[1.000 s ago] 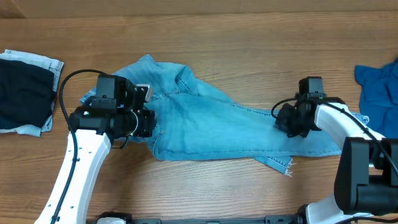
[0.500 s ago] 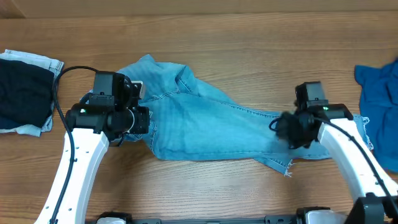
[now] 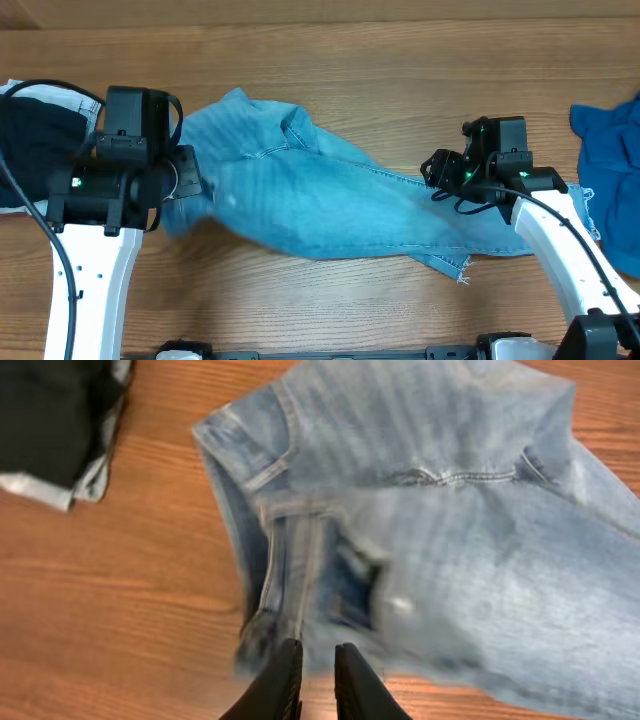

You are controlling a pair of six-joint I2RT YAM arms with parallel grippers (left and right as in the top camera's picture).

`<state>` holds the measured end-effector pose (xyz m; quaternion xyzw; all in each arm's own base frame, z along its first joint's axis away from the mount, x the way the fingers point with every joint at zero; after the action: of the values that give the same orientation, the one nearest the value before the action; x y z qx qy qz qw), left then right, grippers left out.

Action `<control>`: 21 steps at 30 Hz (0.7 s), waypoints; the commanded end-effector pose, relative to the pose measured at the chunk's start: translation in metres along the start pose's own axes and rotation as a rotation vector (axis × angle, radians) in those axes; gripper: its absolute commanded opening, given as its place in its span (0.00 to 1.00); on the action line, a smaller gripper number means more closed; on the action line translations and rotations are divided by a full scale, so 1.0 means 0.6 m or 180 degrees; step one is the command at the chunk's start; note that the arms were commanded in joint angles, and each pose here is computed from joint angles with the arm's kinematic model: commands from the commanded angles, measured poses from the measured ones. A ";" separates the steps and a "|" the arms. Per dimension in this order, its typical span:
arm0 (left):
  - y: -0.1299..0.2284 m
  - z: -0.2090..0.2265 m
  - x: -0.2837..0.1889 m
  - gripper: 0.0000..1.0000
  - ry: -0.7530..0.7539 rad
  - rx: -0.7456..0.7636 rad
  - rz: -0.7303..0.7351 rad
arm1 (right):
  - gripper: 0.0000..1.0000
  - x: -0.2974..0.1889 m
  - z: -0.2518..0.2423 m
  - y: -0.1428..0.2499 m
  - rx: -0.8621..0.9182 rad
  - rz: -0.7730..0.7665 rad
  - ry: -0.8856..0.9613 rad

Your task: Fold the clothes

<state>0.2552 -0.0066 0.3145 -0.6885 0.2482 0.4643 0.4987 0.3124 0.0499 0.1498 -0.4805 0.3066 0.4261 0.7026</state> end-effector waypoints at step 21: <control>0.021 -0.194 0.111 0.16 0.1428 0.1249 0.0798 | 0.73 0.041 -0.186 -0.024 0.1067 -0.0107 0.0555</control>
<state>0.3082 -0.0827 0.2792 -0.6605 0.4631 0.3230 0.4950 0.3283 -0.0551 0.0940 -0.3873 0.4476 0.3031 0.7468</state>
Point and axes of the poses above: each gripper's point midway between its finger pads, its own x axis out along the fingers, its own z axis along the line the jaws close on, y = z × x, the point moved 6 cm from there along -x, back along the fingers, and after that the axes turned 10 degrees about -x, right-handed, at the moved point
